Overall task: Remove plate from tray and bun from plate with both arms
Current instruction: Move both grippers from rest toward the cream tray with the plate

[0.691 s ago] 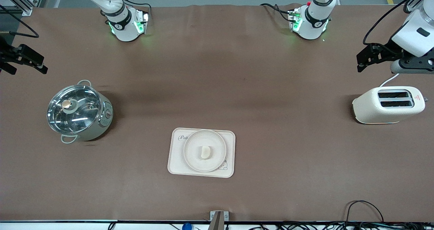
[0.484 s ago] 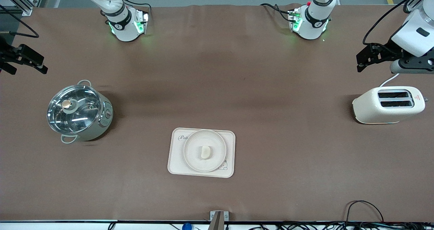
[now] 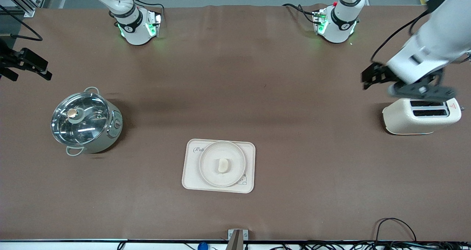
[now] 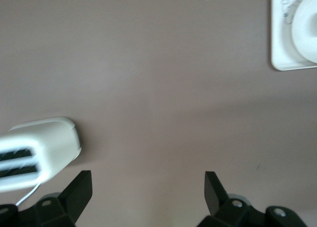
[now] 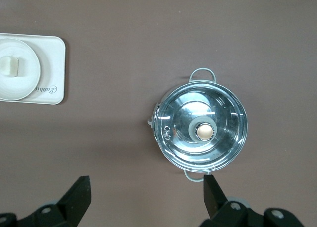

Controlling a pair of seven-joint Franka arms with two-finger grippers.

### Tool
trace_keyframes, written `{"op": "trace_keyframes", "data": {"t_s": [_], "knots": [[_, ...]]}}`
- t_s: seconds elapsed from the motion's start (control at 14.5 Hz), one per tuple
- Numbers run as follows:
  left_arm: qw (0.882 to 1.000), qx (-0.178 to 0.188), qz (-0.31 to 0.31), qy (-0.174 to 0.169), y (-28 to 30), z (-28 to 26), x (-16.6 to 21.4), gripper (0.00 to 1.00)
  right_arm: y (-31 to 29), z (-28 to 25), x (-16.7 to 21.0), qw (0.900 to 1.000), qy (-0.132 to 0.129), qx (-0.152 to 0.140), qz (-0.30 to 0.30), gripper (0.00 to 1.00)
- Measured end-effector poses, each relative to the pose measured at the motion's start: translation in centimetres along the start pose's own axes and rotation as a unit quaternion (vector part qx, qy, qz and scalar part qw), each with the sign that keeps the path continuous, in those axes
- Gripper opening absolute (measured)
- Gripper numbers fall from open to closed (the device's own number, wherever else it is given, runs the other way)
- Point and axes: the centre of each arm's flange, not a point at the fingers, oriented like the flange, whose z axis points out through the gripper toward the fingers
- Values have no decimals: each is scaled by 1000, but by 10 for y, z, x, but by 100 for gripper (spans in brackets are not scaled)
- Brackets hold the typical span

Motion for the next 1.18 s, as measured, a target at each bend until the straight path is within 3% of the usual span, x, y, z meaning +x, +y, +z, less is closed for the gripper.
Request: {"op": "trace_keyframes", "data": {"t_s": [0.21,0.48,0.55,0.69,0.83,1.04,1.18], "knots": [[1000,-18,-5,16,56,70,43,100,-1,0,0,1000,0,0,-1,100],[996,-57,-13,65,140,164,84,100,-15,9,6,1000,-5,2,-14,100],[994,-69,-23,79,161,184,90,100,-27,16,11,1000,-6,11,-23,100],[989,-95,-47,101,203,218,100,100,-57,42,27,998,-8,55,-37,100],[983,-121,-53,128,241,246,106,100,-71,82,49,996,-22,79,-37,100],[971,-154,-48,175,287,297,103,99,-82,156,74,994,-68,81,-36,100],[967,-157,-62,193,309,330,98,99,-93,201,82,991,-99,78,-41,100]]}}
